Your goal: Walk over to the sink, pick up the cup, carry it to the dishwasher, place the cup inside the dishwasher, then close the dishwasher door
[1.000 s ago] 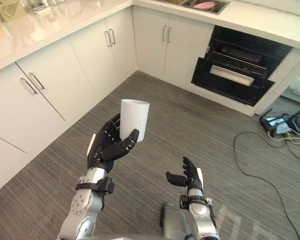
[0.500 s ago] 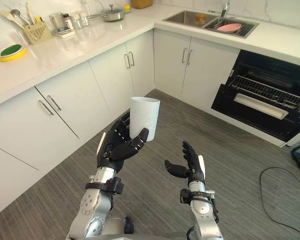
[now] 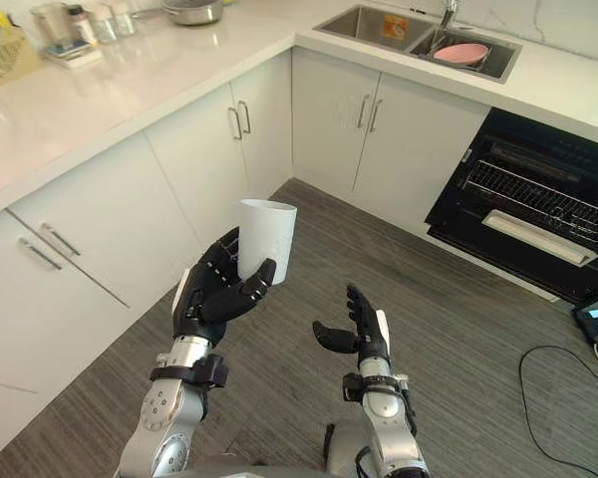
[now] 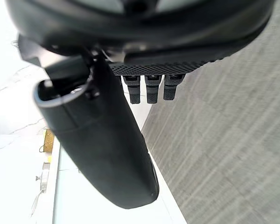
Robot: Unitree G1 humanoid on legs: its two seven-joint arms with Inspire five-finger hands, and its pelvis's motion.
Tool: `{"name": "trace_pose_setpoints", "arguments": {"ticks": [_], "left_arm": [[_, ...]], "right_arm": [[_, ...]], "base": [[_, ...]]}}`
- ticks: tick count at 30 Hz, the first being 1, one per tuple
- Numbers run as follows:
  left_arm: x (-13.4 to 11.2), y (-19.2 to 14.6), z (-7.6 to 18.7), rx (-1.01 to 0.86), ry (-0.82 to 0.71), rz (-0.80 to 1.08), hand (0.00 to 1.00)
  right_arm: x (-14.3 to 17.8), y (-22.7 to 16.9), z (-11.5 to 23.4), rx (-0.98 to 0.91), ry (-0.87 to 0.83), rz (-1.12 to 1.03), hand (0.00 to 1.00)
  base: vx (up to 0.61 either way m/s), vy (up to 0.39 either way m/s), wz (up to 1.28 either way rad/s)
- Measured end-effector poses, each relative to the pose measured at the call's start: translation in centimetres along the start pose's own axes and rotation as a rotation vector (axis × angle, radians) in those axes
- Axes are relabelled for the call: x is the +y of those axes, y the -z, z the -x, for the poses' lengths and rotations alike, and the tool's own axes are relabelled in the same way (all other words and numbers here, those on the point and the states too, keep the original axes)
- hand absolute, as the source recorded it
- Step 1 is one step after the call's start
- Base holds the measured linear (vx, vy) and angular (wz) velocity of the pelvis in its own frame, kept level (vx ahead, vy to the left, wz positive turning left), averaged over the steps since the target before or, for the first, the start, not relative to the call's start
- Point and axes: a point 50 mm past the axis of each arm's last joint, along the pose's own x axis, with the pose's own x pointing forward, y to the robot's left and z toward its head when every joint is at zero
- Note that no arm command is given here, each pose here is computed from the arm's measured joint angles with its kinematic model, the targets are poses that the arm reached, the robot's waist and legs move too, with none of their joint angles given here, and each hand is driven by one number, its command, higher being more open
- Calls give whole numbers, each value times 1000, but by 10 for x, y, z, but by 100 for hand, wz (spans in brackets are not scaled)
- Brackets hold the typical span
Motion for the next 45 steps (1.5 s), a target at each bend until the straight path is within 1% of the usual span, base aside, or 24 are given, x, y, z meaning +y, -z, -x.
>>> {"name": "trace_pose_setpoints", "arguments": {"ticks": [2, 4, 6, 8, 10, 13, 17, 19, 24, 28, 33, 35, 37, 41, 45], "left_arm": [[-2, 1, -1, 3, 7, 2, 30], [-9, 8, 0, 31, 20, 23, 30], [-14, 10, 0, 37, 25, 40, 30], [-17, 11, 0, 35, 24, 60, 30], [-21, 7, 3, 21, 30, 77, 30], [-24, 1, 7, 2, 42, 96, 30], [-21, 2, 8, 5, 28, 91, 30], [-18, 4, 10, 14, 10, 89, 30], [-14, 3, 9, 16, -12, 68, 30], [-12, 4, 10, 28, 2, 35, 30], [-13, -5, 9, -21, -3, 43, 30], [-12, -6, 9, -24, -9, 39, 30], [-13, 3, 8, 3, -37, 62, 30], [-17, 1, 5, -12, -61, 101, 30], [-23, -6, 5, -48, -49, 128, 30]], "right_arm": [[-1, 1, 1, 4, 4, 1, 90], [-11, 5, 7, 16, 35, 18, 90], [-14, 3, 13, 7, 52, 10, 90], [-13, -9, 24, -48, 62, -11, 90], [-14, -37, 31, -180, 95, -48, 90], [-15, -57, 33, -287, 117, -73, 90], [-12, -53, 22, -266, 104, -67, 90], [-12, -46, 18, -223, 100, -96, 90], [1, -51, 17, -233, 62, -172, 90], [14, -56, 17, -243, 27, -228, 90], [30, -83, 19, -353, -62, -257, 90], [33, -87, 18, -371, -81, -262, 90], [26, -84, 17, -362, -69, -253, 90], [13, -83, 27, -366, 0, -264, 90], [-1, -111, 51, -513, 52, -347, 90]], "base": [[460, -133, 27], [613, -191, 27], [489, -186, -4], [417, -156, -16], [367, -115, -27], [298, -11, -47], [309, 161, -70], [373, 297, -94], [423, 312, -71], [306, 160, -47], [287, -22, -39], [375, -136, -26], [388, -122, -6], [372, -139, -16], [280, -50, -16]]}}
